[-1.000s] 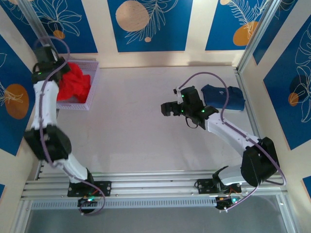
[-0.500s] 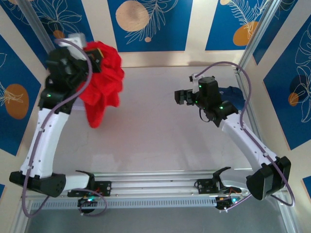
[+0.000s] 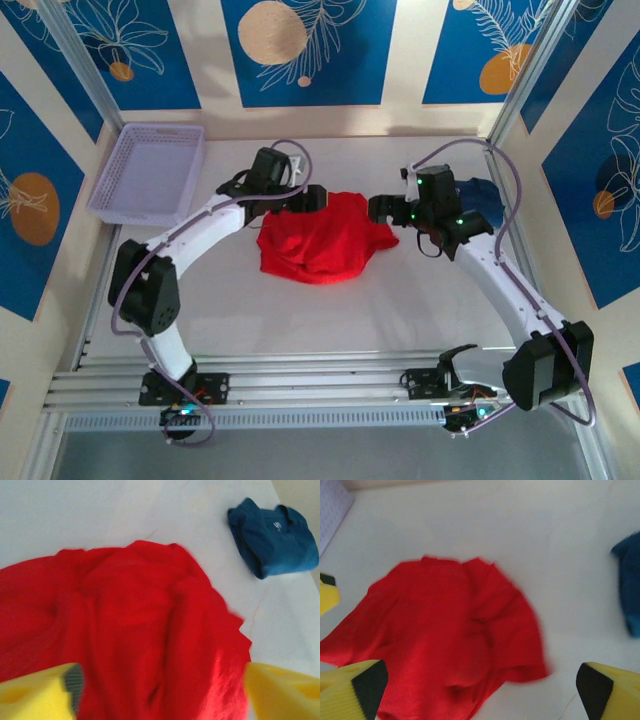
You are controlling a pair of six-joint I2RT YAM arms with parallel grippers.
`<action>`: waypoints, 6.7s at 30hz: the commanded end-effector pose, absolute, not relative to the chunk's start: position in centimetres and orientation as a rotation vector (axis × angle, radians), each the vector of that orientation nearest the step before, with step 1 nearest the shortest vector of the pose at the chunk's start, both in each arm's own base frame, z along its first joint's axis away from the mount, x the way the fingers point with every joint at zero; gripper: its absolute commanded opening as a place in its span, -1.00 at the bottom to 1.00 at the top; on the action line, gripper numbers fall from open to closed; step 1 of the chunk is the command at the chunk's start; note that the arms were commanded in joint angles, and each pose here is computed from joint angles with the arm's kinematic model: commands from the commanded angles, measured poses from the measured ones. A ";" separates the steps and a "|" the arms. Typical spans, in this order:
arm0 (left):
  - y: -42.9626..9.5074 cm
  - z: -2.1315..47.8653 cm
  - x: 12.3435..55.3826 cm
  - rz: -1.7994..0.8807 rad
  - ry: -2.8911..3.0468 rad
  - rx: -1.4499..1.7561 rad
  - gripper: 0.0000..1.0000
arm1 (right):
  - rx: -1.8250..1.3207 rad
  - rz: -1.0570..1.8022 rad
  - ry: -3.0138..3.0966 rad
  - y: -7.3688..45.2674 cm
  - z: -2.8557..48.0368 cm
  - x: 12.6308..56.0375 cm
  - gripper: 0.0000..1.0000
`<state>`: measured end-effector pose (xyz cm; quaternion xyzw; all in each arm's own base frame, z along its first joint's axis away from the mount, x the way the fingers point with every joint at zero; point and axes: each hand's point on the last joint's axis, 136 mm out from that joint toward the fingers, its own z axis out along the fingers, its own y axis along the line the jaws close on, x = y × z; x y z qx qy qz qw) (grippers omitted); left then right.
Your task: Fold the inside-out t-shirt
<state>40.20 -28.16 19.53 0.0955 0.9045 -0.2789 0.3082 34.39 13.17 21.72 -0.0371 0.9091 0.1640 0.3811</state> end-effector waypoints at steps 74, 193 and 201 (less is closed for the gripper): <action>-8.4 32.2 37.5 -0.384 2.124 -0.066 -1.00 | -0.037 0.575 2.098 9.5 35.9 35.7 -0.94; -5.6 46.8 33.1 -0.338 1.818 -0.152 -1.00 | -0.152 0.214 1.620 7.7 52.0 25.5 -1.00; -4.1 49.6 42.8 -0.250 1.712 -0.205 -1.00 | -0.098 0.309 1.486 8.7 55.2 36.5 -1.00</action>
